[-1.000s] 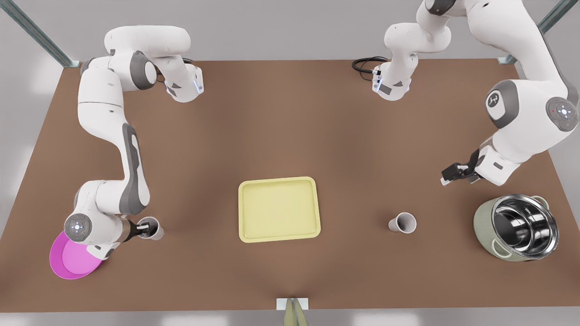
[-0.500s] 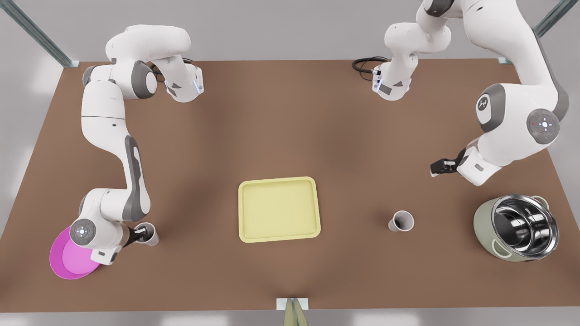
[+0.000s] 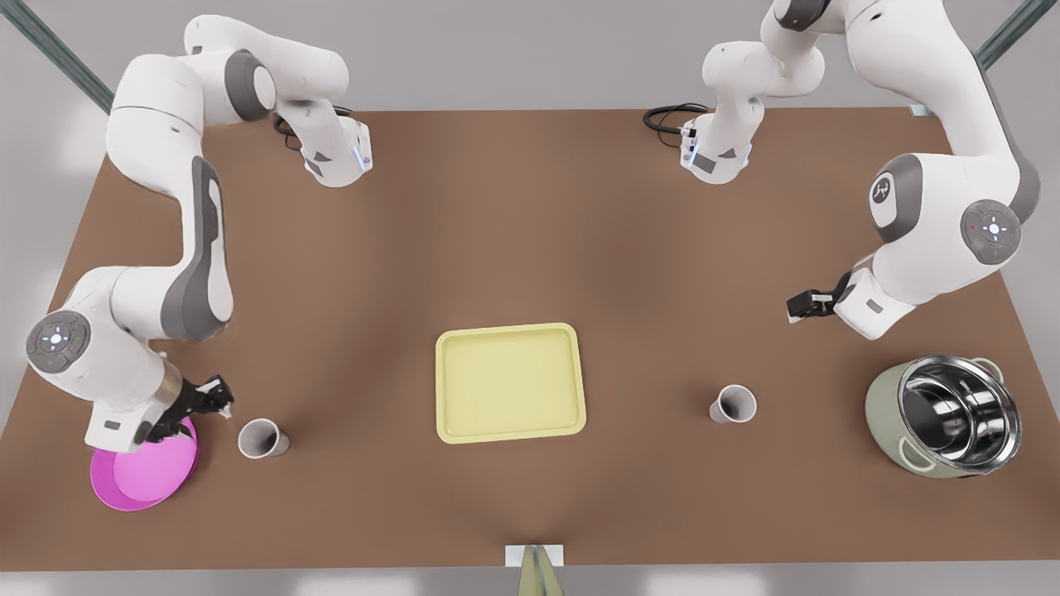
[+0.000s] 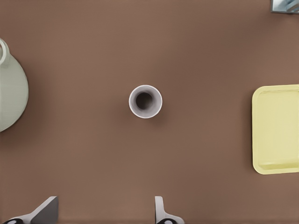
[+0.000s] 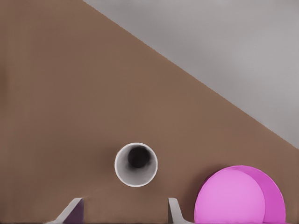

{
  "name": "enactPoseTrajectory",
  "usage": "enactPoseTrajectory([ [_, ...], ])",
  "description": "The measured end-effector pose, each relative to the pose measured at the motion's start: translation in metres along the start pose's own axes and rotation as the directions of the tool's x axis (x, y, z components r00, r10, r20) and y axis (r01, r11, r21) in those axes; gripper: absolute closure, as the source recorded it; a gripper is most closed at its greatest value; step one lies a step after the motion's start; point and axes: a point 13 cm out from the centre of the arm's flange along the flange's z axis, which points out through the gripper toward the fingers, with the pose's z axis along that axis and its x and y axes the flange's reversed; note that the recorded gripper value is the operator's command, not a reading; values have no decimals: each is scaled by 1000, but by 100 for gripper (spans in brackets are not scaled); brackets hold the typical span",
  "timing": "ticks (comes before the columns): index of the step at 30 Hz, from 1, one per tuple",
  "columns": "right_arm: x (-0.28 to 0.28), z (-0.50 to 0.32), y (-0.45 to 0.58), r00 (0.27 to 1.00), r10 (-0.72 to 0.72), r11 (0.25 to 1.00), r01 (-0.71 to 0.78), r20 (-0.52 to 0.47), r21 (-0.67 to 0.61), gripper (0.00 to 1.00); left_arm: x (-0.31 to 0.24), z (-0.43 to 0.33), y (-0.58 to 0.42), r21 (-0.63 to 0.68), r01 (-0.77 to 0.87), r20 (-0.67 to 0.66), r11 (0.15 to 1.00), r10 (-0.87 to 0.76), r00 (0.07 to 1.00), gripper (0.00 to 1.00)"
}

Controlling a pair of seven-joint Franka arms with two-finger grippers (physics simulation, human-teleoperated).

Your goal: Use the left arm to pick up the white IKEA cup from the tray and place it on the middle-left position; use the right arm to pick up the white IKEA cup from the tray and place it on the middle-right position

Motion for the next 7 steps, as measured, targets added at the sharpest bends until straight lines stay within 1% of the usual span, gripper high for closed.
enactPoseTrajectory([
  [2,-5,-37,29,1000,-9,1000,9,-14,20,0,0,0,0,1,-1,-1,1000,1,1000,0],
  [3,2,-33,47,999,3,1000,-3,-52,-1,0,0,0,0,1,-1,-1,1000,1,1000,0],
  [5,46,-8,76,988,64,995,-74,-139,-70,0,0,1,0,1,-2,-1,1000,2,1000,0],
  [7,71,18,102,975,108,986,-131,-196,-108,0,0,1,0,1,-3,-1,1000,3,1000,0],
])
